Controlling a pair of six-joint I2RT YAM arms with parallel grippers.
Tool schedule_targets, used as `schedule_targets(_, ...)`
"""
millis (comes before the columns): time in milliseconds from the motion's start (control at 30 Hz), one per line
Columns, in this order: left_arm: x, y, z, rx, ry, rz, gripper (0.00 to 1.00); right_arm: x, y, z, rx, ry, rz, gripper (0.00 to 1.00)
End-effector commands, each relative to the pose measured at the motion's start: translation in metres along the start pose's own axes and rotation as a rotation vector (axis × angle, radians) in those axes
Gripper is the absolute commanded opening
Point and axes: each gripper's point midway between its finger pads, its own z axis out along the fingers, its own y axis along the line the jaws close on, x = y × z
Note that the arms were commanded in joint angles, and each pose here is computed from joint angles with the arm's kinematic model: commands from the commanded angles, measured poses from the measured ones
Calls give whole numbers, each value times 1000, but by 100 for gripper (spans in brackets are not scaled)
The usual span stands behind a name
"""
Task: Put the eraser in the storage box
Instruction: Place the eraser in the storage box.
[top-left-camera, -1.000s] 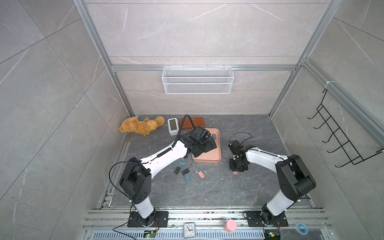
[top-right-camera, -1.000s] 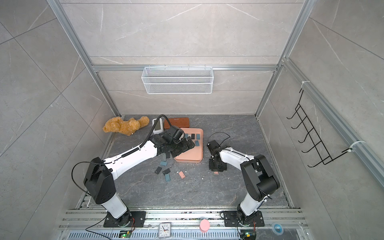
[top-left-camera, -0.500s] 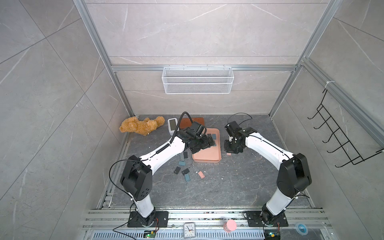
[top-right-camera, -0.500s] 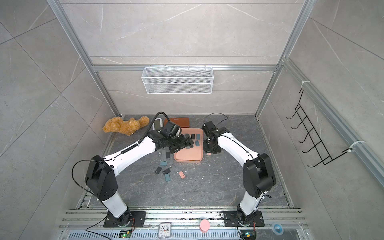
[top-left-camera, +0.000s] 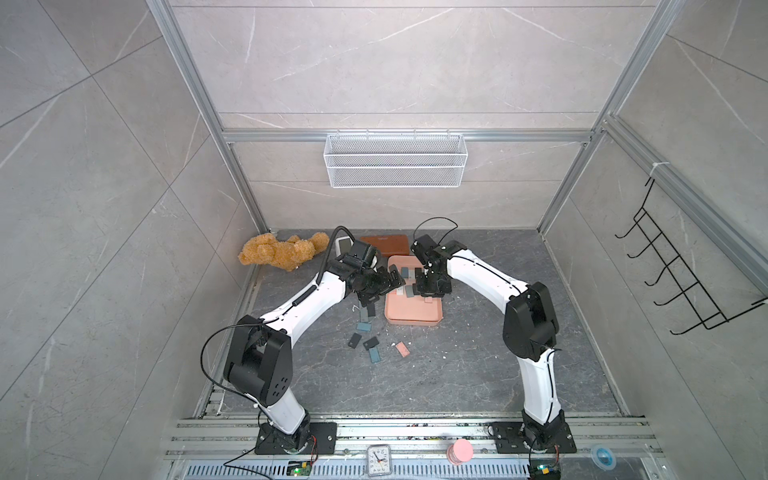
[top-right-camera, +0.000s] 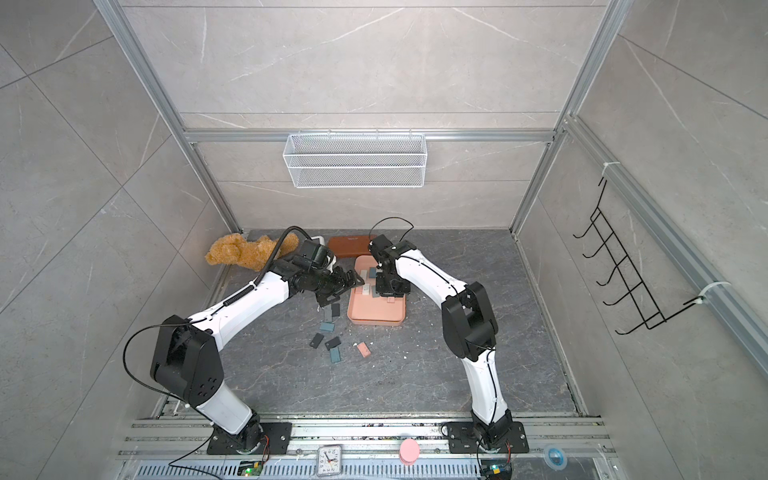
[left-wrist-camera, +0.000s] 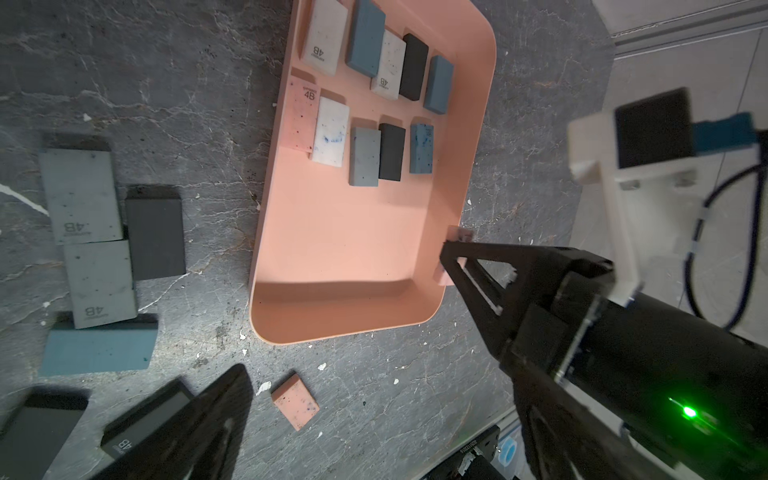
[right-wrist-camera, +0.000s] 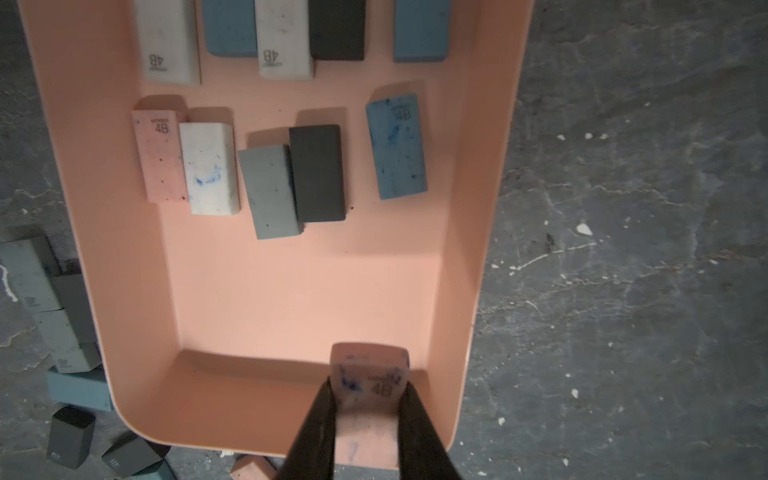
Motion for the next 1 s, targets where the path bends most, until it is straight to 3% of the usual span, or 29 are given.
schedule_targets(0, 0, -10, -17, 56, 5, 43, 99, 4, -11, 14, 94, 47, 10, 24)
schedule_targets(367, -9, -5, -19, 59, 11, 33, 99, -5, -12, 47, 171, 83, -15, 26)
schedule_targets(967, -14, -3, -17, 47, 15, 23, 99, -10, -25, 62, 254, 96, -58, 31)
